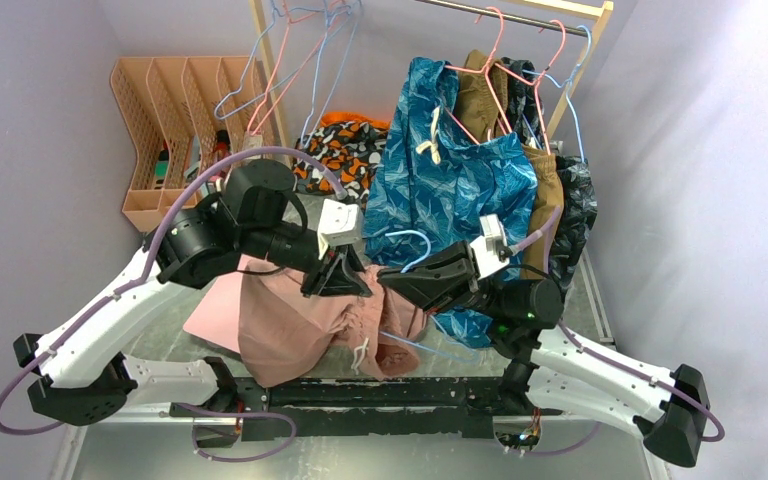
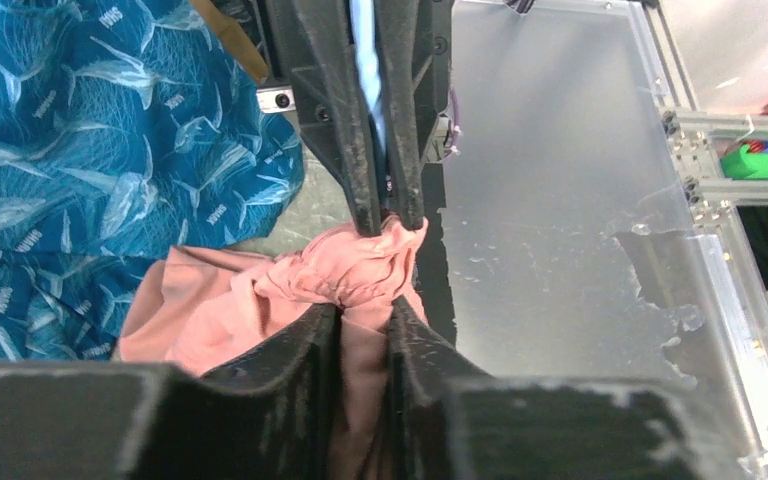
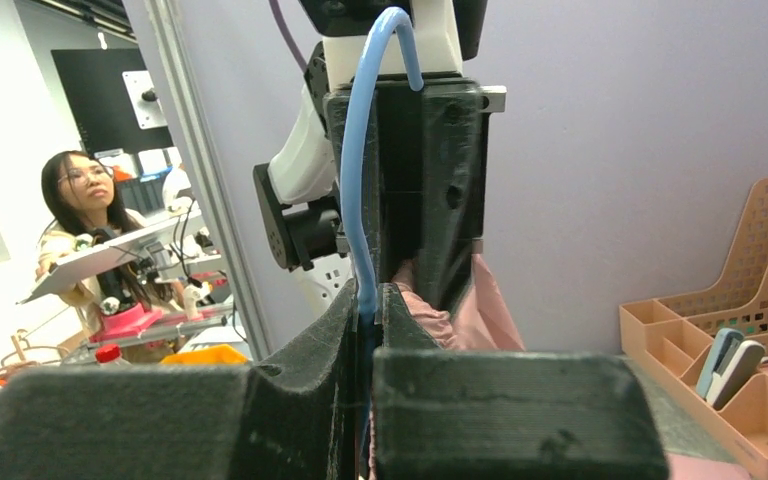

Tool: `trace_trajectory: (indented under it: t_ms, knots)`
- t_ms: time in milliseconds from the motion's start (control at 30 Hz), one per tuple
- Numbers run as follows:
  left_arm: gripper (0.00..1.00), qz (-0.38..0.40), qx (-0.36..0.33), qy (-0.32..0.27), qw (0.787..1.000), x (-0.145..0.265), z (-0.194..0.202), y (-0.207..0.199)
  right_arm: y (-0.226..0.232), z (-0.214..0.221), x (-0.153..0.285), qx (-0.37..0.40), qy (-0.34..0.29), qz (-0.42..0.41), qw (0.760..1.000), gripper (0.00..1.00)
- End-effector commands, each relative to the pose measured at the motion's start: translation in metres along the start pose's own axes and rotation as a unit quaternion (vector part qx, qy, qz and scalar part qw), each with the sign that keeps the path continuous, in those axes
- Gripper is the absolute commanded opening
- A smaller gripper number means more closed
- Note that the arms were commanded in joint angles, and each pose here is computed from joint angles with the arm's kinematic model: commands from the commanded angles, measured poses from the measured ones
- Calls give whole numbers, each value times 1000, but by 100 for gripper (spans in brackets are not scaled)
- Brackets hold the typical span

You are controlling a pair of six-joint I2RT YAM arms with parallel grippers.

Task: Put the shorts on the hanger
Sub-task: Hang the shorts on the hanger.

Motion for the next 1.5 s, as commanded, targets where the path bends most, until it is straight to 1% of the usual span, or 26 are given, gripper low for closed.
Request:
trace_trajectory:
  t_ms: [0,33,100,133,233,267,333,467,567,700,867,933,967,1000,1067,1100,1133,1200,1400,1467]
  knots:
    - [15,31,-12,-8,999,-7,-1,-5,11,-17,-7,13,-30,-29,999,0]
    - [8,26,-12,-7,1000,-6,0,-4,11,-17,-8,12,-27,-28,999,0]
    - [7,16,-15,-10,1000,-4,-1,-4,10,-17,-8,12,-16,-21,1000,0]
    - [7,10,-17,-13,1000,-3,-2,-4,11,-19,-9,13,-8,-13,1000,3]
    - [7,-8,-24,-22,999,3,-2,-6,12,-26,-10,24,21,20,999,25]
    - [7,-12,-27,-26,999,5,-3,-7,12,-30,-9,29,30,35,998,31]
    - [7,-18,-29,-31,999,7,-2,-9,14,-37,-6,39,44,63,996,39]
    - [7,-25,-31,-38,998,10,2,-11,14,-49,-1,49,63,121,989,47]
    - [7,-31,-32,-43,998,11,3,-12,9,-47,-1,42,108,160,980,49]
    - [7,-39,-33,-46,998,13,3,-12,8,-49,-4,39,139,170,975,49]
    - [7,-37,-33,-51,997,12,1,-12,7,-49,-7,39,146,172,973,48]
    - [7,-38,-33,-56,997,11,0,-11,7,-51,-10,40,148,168,974,45]
    - [7,-38,-34,-59,997,11,-1,-11,7,-49,-11,38,151,167,974,40]
    - [7,-38,-35,-61,997,11,-2,-11,6,-48,-11,37,153,163,974,32]
    - [7,-40,-35,-66,996,11,-4,-10,6,-47,-13,37,148,157,976,12]
    - [7,-41,-35,-68,996,11,-4,-10,7,-48,-14,37,142,152,977,5]
    - [7,-41,-35,-70,996,11,-5,-10,5,-44,-12,35,140,150,978,0]
    - [9,-37,-35,-76,996,10,-7,-10,4,-41,-11,32,131,144,980,0]
    - [29,-15,-36,-93,995,6,-10,-12,6,-40,-10,36,102,127,986,0]
    - [33,-12,-35,-97,995,5,-11,-12,5,-39,-10,36,99,125,987,0]
Point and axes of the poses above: each gripper's point midway between its finger pads, its own x axis back along the fingers, its own y axis along the line the jaws close on, z = x × y, the point moved 8 cm from there along x, back along the fingers, and after that the axes turned 8 degrees about -x, right-handed, at the moved point
